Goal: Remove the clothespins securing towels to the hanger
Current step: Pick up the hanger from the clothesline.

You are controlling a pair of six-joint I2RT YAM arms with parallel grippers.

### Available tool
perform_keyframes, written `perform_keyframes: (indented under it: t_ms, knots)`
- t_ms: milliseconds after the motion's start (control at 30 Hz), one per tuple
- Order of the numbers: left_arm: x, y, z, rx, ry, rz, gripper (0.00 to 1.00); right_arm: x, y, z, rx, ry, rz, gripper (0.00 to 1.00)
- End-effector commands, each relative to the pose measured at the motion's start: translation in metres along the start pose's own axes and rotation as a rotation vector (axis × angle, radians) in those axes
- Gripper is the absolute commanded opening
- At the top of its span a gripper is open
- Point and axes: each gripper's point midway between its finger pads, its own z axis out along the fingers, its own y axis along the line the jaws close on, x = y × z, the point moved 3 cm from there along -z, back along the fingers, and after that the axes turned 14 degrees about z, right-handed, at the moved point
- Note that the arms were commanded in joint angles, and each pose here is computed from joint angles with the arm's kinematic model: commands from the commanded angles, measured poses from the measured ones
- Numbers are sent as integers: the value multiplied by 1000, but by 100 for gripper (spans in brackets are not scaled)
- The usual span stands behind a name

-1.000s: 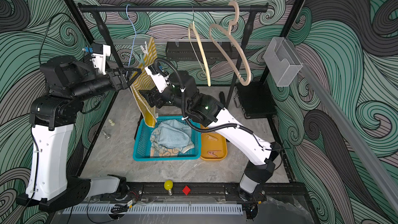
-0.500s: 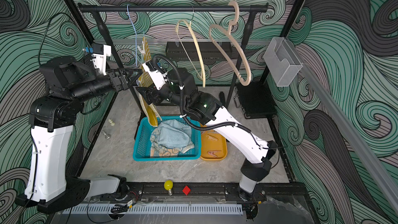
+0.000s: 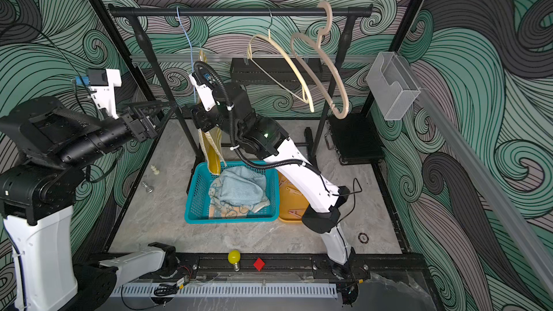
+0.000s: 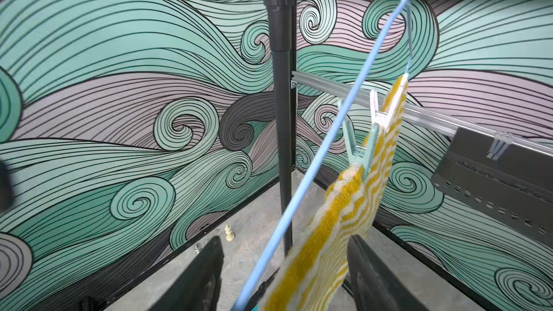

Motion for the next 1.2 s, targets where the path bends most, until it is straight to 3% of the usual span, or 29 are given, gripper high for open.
perform_keyframes:
  t_ms: [0,300,600,1167]
  knots:
    - [5,4,-5,-43,19,13,81,-3,-17,-5,93,-1,-22,54]
    - [9,4,-8,-51,19,13,81,-16,-23,-17,115,-28,-60,45]
    - [8,3,-14,-63,7,17,81,-28,-27,-25,99,-53,-46,0]
    - [12,12,-12,-116,15,29,81,-73,-31,-53,20,-180,-13,0]
